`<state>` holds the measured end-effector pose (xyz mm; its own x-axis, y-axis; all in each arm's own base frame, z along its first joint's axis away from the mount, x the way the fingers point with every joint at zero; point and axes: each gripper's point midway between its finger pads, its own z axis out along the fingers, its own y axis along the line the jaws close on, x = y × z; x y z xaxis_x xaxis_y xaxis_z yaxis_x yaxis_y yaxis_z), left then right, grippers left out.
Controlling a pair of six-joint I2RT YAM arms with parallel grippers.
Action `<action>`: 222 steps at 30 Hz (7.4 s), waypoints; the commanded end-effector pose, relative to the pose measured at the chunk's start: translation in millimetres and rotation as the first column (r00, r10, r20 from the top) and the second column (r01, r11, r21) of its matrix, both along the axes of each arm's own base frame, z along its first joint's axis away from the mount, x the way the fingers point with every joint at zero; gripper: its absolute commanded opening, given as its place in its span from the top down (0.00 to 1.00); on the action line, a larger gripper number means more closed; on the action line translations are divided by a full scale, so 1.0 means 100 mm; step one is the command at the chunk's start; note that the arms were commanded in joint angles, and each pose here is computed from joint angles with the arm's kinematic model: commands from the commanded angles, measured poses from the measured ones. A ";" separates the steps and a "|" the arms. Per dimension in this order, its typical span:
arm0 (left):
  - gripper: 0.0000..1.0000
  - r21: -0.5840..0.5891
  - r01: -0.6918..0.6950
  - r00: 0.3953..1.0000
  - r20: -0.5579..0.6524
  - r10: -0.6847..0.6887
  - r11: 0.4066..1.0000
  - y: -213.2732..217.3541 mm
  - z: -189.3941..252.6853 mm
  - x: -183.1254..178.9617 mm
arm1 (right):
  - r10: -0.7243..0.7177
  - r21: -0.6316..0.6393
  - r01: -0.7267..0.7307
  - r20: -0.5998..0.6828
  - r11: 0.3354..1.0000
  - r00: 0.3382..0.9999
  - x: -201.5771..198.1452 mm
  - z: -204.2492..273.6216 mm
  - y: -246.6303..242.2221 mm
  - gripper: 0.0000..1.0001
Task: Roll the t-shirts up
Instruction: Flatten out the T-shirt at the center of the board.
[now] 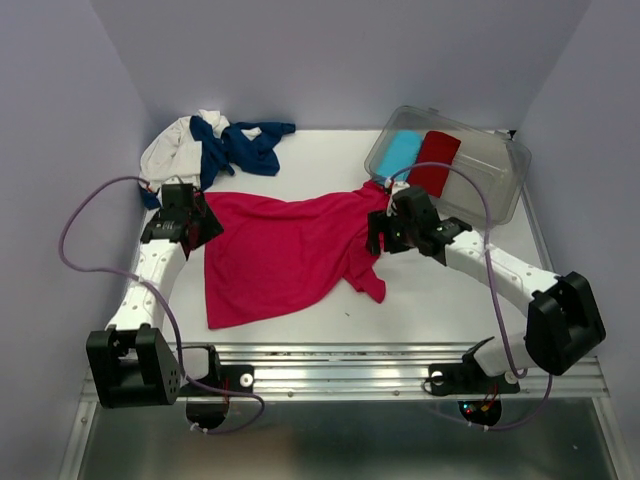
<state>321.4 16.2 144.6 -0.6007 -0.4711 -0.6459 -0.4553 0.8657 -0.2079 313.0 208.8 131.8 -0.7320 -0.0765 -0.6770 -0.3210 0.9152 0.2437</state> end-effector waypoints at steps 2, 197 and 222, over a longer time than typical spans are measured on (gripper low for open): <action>0.29 -0.056 -0.044 0.996 -0.074 0.040 0.997 -0.10 -0.35 -0.33 | 0.028 0.047 -0.023 -0.107 0.999 0.994 -0.34 -0.24 0.16 0.25; 1.00 0.009 -0.175 0.984 -0.036 0.175 0.985 -0.05 -0.33 -0.20 | -0.366 0.029 0.369 -0.067 0.929 0.928 0.00 -0.53 -0.35 0.99; 1.00 0.041 -0.184 0.982 -0.043 0.186 0.982 0.05 -0.32 -0.17 | -0.467 -0.038 0.466 -0.092 0.884 0.879 -0.02 -0.44 -1.14 0.42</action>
<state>295.8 17.8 98.6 -0.5617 -0.5625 -0.6067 -0.6220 0.7706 -0.1387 316.2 89.7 67.4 -0.7689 0.2649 -0.5819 0.1967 0.9640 0.1790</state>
